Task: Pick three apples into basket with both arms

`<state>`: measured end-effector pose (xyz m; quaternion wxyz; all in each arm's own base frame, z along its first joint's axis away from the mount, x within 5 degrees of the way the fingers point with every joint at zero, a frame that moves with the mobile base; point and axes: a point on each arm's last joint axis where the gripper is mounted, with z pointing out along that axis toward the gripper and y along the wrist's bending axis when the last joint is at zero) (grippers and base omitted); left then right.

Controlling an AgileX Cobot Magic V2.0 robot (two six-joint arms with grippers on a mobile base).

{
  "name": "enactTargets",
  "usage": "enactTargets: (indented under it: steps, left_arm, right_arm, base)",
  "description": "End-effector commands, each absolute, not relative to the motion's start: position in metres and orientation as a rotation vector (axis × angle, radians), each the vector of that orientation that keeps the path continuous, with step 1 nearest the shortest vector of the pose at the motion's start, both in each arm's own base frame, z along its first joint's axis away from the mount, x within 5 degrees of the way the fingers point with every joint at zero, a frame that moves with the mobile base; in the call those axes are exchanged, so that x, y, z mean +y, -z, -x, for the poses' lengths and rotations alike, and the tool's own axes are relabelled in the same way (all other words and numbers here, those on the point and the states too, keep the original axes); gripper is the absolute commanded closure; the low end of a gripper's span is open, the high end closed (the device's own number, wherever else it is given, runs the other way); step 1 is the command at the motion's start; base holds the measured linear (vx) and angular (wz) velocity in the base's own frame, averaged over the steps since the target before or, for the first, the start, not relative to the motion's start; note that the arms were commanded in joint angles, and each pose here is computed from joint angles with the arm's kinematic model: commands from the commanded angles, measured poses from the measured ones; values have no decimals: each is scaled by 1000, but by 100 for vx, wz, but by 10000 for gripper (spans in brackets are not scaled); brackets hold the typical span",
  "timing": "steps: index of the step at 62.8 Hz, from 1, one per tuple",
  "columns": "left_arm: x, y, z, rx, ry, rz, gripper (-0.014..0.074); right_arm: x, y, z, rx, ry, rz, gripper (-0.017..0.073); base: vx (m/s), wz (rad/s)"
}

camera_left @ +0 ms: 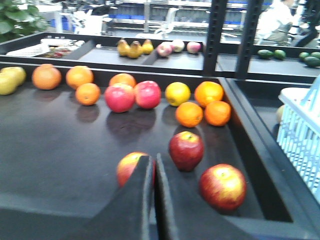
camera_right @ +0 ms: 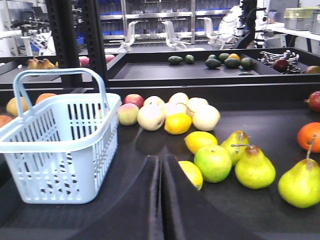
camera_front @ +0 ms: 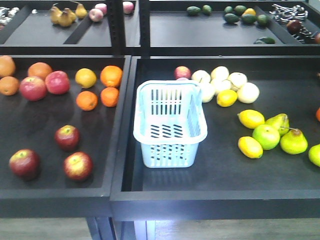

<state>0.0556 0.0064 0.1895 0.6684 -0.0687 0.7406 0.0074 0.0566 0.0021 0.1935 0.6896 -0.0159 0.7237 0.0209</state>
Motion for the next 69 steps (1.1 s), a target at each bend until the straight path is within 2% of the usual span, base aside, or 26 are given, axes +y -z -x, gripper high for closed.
enactTargets:
  steps: [1,69]
  left_arm:
    - [6,-194,-55,1594,-8,150,600]
    - [6,-194,-55,1594,-8,150,600]
  right_arm:
    - [3,-197,-56,1541,-45,50,564]
    - [3,-197,-56,1541,-45,50,564]
  base:
    - [9,-20]
    - [9,-5]
